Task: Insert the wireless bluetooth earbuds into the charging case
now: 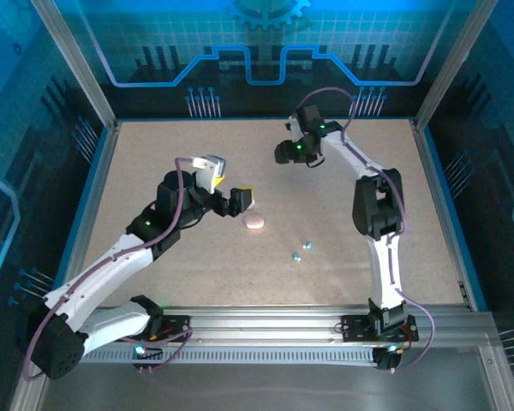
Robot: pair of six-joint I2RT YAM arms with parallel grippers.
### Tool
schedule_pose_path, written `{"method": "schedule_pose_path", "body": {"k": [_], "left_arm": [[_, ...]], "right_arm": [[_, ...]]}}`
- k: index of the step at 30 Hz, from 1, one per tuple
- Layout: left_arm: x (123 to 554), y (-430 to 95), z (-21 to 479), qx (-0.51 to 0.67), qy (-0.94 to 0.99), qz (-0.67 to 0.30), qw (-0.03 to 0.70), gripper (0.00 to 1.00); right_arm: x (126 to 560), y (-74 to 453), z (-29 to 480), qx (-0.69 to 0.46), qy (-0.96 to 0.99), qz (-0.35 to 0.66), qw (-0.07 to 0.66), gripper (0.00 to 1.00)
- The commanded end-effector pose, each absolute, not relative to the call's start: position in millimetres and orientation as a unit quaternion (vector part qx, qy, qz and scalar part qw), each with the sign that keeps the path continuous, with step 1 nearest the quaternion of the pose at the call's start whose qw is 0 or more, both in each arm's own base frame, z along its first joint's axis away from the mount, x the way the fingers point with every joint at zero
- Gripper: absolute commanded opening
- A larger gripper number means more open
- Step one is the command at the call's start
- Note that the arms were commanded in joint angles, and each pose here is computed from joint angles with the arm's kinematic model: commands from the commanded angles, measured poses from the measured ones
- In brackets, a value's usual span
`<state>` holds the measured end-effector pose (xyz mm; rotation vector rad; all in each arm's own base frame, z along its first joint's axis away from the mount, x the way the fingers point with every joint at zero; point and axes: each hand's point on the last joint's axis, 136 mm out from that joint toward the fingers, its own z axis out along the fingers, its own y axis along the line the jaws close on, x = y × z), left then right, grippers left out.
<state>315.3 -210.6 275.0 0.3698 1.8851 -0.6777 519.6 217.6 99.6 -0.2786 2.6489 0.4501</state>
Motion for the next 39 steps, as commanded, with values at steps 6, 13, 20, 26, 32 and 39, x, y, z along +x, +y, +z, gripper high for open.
{"method": "schedule_pose_path", "body": {"k": [6, 13, 20, 26, 32, 39], "left_arm": [[326, -222, 262, 0.141, 0.822, -0.310, 0.456, 0.99], [332, -225, 255, 0.129, 0.830, -0.316, 0.442, 0.99], [334, -222, 256, 0.126, 0.830, -0.313, 0.445, 0.99], [333, -221, 255, 0.125, 0.830, -0.312, 0.445, 0.99], [333, -219, 256, 0.123, 0.829, -0.311, 0.447, 0.99], [333, -217, 255, 0.120, 0.831, -0.307, 0.448, 0.99]], "right_arm": [[549, 211, 62, -0.194, 0.953, 0.102, 0.207, 0.72], [569, 216, 50, -0.242, 0.940, 0.083, 0.224, 0.73], [579, 220, 44, -0.246, 0.936, 0.099, 0.230, 0.70], [582, 220, 30, -0.234, 0.941, 0.093, 0.225, 0.68], [584, 222, 21, -0.240, 0.940, 0.085, 0.226, 0.62], [587, 226, 20, -0.249, 0.937, 0.071, 0.235, 0.47]]}}
